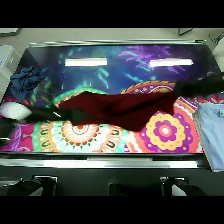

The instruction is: Fold the clothes and pants, and hang the long-sleeved shirts on hangers.

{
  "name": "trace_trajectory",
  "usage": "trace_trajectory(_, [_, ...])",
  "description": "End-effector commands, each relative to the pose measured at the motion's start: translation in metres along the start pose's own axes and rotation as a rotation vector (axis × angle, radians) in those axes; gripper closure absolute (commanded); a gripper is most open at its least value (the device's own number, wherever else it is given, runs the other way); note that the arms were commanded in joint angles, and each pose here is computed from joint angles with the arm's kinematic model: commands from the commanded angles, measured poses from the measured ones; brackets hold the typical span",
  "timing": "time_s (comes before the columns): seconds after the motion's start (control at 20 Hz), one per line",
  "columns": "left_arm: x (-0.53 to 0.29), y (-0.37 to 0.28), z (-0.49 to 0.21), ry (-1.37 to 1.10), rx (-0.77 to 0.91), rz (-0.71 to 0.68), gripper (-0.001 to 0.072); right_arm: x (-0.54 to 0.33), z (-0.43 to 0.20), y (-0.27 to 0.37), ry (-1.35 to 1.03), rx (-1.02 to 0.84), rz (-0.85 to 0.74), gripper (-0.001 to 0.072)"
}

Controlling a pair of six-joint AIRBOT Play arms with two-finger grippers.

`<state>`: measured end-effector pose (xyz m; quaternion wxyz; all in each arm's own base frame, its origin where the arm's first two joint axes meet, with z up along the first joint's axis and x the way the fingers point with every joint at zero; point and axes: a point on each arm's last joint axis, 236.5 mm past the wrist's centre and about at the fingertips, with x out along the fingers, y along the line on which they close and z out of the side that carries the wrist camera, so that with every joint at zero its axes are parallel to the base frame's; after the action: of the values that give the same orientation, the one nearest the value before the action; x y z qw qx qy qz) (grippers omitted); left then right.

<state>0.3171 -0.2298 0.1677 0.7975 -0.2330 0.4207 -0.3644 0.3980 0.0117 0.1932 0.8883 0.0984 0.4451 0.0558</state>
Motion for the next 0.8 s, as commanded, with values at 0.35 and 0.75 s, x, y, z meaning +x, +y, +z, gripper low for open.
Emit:
trace_trajectory(0.35, [-0.351, -0.225, 0.124, -1.053, 0.576, 0.241, 0.0683, -0.425, 0.05, 0.049, -1.148, -0.158, -0.224, 0.0673])
trace_trajectory(0.75, [-0.296, -0.144, 0.132, -0.87, 0.416, 0.275, 0.0682, -0.318, 0.008, 0.015, -0.679, -0.033, -0.251, 0.0673])
